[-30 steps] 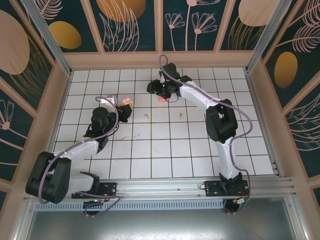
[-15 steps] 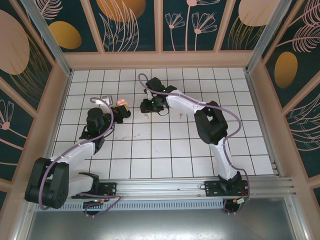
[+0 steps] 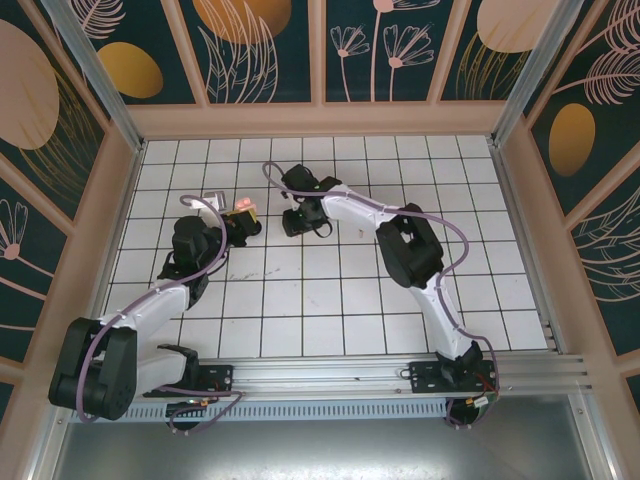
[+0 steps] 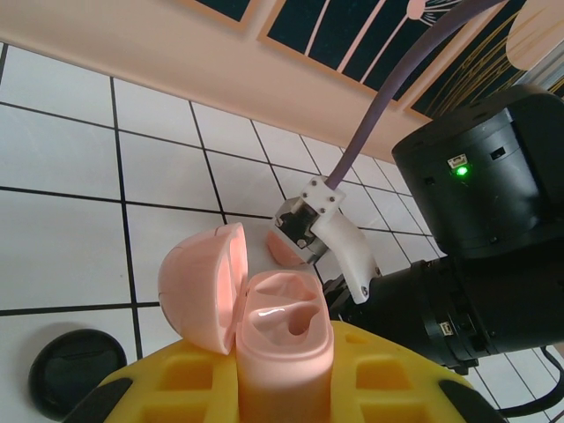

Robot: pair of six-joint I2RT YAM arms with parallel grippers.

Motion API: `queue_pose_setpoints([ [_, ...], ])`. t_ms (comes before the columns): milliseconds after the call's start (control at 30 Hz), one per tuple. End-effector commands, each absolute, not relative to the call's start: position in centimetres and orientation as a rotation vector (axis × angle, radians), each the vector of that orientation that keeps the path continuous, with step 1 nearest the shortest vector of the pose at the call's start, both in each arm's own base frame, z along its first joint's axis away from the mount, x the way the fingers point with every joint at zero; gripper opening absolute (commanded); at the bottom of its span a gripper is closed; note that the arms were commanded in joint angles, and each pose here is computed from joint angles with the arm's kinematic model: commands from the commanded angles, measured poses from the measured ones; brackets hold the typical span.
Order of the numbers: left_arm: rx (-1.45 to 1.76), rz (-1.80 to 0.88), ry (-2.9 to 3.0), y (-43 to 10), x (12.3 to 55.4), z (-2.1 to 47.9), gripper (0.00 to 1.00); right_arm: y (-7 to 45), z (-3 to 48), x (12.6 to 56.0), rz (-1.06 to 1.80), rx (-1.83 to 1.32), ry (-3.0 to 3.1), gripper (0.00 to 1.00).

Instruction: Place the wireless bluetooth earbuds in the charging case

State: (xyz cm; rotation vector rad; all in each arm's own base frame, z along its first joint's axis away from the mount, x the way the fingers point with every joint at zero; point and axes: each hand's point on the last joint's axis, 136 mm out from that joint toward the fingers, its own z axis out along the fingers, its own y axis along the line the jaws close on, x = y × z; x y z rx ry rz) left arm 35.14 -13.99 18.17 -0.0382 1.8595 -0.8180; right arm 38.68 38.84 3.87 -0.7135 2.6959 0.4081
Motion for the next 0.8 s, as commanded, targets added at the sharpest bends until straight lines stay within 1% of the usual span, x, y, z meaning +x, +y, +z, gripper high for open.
queue_pose_setpoints([
  [0, -0.011, -0.818, 1.835, -13.9, 34.8, 18.7, 0.0, 39.4, 3.8, 38.7, 0.362, -0.776, 2.678, 0.42],
  [767, 0.012, -0.812, 1.81, -13.9, 34.6, 19.8, 0.0, 40.2, 1.7, 38.4, 0.251, -0.844, 2.685, 0.4],
])
